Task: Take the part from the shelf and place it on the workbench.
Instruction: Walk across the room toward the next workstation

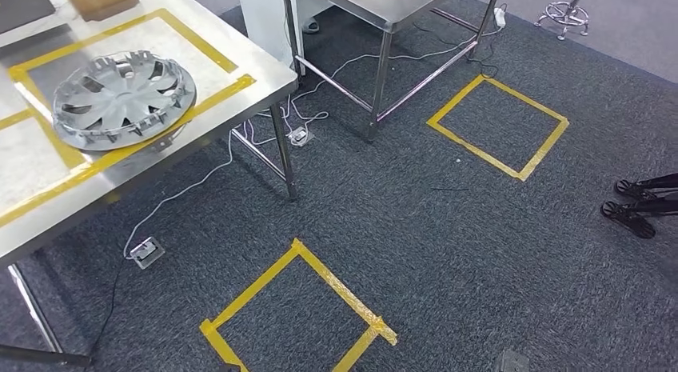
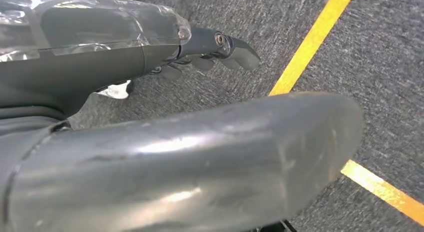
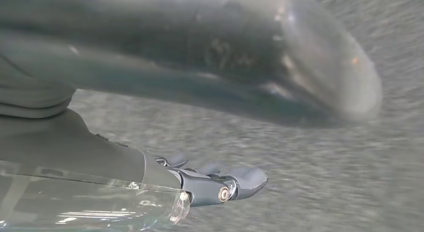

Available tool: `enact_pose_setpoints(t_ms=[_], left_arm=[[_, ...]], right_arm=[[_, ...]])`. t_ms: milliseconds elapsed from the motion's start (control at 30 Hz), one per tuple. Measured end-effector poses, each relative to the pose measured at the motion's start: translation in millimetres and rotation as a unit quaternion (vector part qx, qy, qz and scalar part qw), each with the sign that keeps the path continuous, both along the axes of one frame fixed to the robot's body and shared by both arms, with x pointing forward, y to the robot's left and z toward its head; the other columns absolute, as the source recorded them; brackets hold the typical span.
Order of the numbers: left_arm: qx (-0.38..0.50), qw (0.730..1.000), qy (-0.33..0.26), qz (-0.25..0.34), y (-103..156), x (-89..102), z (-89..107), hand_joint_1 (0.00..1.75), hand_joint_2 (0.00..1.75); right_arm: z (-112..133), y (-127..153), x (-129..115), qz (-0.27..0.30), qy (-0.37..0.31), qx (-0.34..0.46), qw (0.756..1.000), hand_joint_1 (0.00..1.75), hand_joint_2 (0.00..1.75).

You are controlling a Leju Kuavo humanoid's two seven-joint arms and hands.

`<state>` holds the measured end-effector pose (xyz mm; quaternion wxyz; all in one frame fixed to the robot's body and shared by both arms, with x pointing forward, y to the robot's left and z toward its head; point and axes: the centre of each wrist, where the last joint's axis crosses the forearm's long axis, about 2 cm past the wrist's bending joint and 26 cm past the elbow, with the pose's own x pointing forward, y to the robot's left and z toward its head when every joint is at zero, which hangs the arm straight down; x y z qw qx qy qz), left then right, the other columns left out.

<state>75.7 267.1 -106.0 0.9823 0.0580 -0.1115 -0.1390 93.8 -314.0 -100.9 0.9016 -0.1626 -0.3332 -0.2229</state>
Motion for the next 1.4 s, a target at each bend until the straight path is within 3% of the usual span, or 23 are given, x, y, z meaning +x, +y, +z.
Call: enact_pose_setpoints(t_ms=[467,767,1033,1267,1400], left_arm=[[0.012,1.0,0.01,-0.002,10,-3.0,-0.9,0.0,0.0],[0.023,1.0,0.01,-0.014,27,-1.3,-0.9,0.0,0.0],[0.001,1.0,-0.014,-0.001,15,2.3,-0.1,0.0,0.0],[-0.017,1.0,0.021,0.001,-3,-5.4,-0.8,0.0,0.0],[-0.02,1.0,0.01,0.008,-10,-6.1,-0.5,0.0,0.0]], right_arm=[[-3,35,-7,0.034,0.044,0.042,0.998,0.0,0.0],[-2,77,-14,0.079,0.057,0.082,0.992,0.0,0.0],[-1,69,-8,0.079,0.05,0.085,0.992,0.0,0.0],[-2,67,-9,0.074,0.034,0.11,0.991,0.0,0.0],[-3,59,-9,0.072,0.039,0.096,0.992,0.0,0.0]])
